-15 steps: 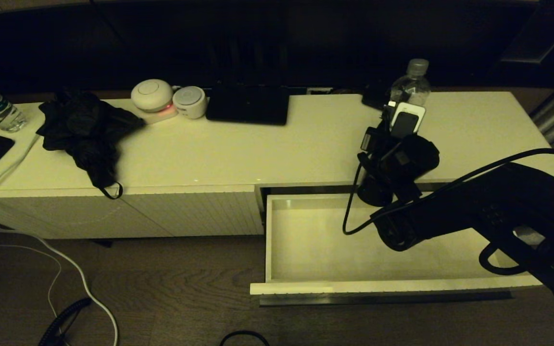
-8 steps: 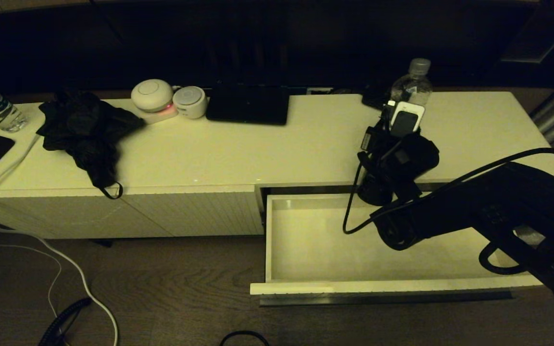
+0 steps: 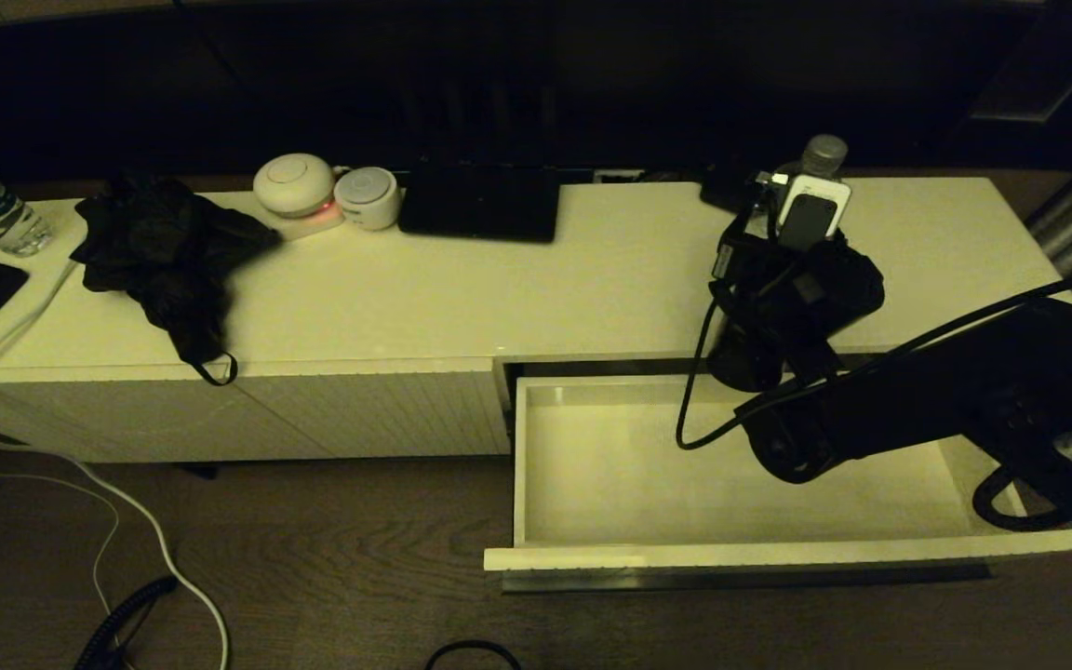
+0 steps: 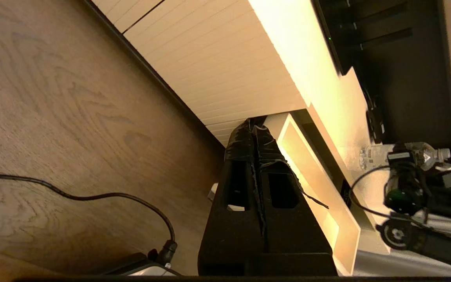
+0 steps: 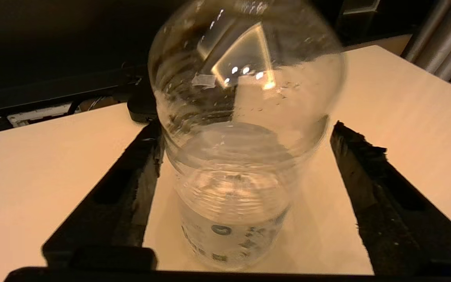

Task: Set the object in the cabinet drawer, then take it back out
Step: Take the mineral water out of the drawer and put it on the table

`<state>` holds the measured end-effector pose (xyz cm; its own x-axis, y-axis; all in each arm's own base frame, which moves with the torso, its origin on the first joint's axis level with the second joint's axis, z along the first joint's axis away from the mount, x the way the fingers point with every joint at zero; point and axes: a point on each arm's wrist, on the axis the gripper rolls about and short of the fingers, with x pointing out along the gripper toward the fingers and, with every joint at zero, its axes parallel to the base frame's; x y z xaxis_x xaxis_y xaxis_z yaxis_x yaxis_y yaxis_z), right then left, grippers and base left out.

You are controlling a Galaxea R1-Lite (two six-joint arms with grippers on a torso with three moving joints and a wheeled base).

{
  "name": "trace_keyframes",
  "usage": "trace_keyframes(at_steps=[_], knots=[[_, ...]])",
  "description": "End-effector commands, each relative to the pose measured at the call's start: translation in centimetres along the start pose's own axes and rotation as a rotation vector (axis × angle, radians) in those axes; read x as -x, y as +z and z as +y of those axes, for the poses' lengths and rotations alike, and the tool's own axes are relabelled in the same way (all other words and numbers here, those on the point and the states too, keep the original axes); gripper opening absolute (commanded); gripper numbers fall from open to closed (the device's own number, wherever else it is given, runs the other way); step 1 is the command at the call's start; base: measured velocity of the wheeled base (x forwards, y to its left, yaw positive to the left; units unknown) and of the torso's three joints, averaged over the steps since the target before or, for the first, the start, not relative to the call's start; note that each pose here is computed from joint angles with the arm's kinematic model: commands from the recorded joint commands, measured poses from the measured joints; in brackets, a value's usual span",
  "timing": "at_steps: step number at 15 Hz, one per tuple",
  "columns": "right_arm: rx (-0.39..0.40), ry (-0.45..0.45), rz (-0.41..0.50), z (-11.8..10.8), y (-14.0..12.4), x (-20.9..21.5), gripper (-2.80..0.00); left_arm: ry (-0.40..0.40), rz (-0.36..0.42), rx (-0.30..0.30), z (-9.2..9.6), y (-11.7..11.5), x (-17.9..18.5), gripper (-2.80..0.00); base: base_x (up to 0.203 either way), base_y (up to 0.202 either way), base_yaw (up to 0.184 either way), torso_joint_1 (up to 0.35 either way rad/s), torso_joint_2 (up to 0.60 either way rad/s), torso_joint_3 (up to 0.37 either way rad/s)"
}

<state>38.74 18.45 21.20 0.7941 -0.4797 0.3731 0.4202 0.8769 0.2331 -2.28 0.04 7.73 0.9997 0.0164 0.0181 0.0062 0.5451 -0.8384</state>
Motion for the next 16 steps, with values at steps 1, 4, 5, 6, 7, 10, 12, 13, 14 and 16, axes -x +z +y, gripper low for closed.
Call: trace_keyframes(at_steps=[1,4,5,6,7,10,12,13,14,16], knots=[[-0.013,0.003,-0.002,-0.7,1.9,0.7,0.0,-0.001,-0.001,0.006,0.0,0.0,0.0,-2.8,0.0,0.0,0.0,0.0,0.0,0.0],[-0.018,0.02,0.011,-1.9,4.1,2.1,0.0,-0.001,-0.001,0.006,0.0,0.0,0.0,-2.8,0.0,0.0,0.0,0.0,0.0,0.0],[-0.021,0.027,0.018,-2.3,5.1,2.8,0.0,-0.001,-0.001,0.006,0.0,0.0,0.0,-2.8,0.0,0.0,0.0,0.0,0.0,0.0],[-0.028,0.035,0.025,-2.6,6.0,3.6,0.0,-0.001,-0.001,0.006,0.0,0.0,0.0,-2.8,0.0,0.0,0.0,0.0,0.0,0.0],[-0.04,0.048,0.03,-3.1,7.3,4.6,0.0,-0.001,-0.001,0.006,0.0,0.0,0.0,-2.8,0.0,0.0,0.0,0.0,0.0,0.0],[-0.023,0.124,0.079,-4.1,9.1,7.9,0.0,-0.001,-0.001,0.006,0.0,0.0,0.0,-2.8,0.0,0.0,0.0,0.0,0.0,0.0],[-0.002,0.15,0.098,-4.5,9.3,8.9,0.0,-0.001,-0.001,0.006,0.0,0.0,0.0,-2.8,0.0,0.0,0.0,0.0,0.0,0.0],[0.001,0.169,0.103,-4.9,10.0,9.6,0.0,-0.001,-0.001,0.006,0.0,0.0,0.0,-2.8,0.0,0.0,0.0,0.0,0.0,0.0],[0.029,0.19,0.117,-5.4,10.3,10.2,0.0,-0.001,-0.001,0.006,0.0,0.0,0.0,-2.8,0.0,0.0,0.0,0.0,0.0,0.0],[0.137,0.235,0.165,-7.7,10.2,11.5,0.0,-0.001,-0.001,0.006,0.0,0.0,0.0,-2.8,0.0,0.0,0.0,0.0,0.0,0.0]])
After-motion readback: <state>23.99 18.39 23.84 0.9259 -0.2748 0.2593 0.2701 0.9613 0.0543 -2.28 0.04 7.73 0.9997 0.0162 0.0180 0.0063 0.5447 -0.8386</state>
